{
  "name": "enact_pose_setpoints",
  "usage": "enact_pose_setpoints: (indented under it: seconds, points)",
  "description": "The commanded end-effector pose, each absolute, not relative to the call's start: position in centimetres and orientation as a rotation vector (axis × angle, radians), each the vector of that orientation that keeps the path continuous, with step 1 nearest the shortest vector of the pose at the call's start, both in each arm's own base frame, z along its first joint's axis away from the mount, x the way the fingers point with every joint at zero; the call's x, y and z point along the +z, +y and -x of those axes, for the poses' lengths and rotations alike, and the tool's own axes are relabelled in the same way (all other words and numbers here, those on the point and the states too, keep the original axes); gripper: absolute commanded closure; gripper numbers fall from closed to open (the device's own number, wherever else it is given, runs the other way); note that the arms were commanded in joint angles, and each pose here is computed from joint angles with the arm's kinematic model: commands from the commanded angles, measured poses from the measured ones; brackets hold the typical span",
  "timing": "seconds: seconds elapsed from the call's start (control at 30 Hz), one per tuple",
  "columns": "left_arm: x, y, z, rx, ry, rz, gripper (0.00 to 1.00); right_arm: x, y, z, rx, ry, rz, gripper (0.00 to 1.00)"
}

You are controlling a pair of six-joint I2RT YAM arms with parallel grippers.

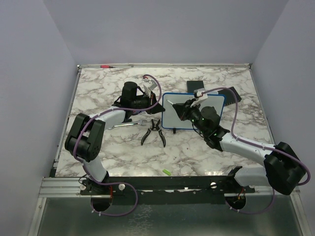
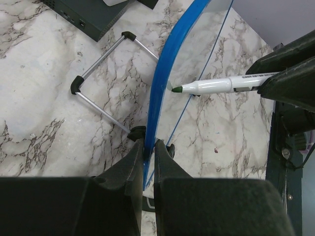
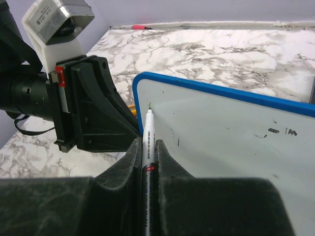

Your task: Write a sentence on the whiteboard

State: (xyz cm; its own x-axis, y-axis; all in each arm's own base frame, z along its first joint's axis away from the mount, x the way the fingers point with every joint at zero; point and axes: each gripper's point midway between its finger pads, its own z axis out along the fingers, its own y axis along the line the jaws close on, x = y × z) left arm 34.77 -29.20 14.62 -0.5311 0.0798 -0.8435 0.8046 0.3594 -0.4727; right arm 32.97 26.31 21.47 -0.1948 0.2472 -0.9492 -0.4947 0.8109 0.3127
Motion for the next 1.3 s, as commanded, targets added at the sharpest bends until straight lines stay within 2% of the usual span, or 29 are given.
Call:
enact_pose_setpoints:
  seconds: [0.0,0.3,0.63,1.27]
  points:
    - [14.3,-29.2,-35.1,-1.202,1.893,-0.767,1.0,19.3,25.3,-32.8,0.631,1.679,0.153,0.99]
    - [14.3,-29.1,-35.1,-1.2,1.892,-0.767,1.0,17.9,25.3,-32.3,0.633,1.71,0.154,0.99]
    - [14.4,-29.1,-35.2,-1.197,1.891,-0.766,1.0,22.6,26.9,-30.6,0.716,1.589,0.224,0.99]
    - [14.3,-29.2,-35.1,-1.197,1.893,-0.771,1.0,23.8,27.0,-33.0,0.642,1.542,0.174,0.99]
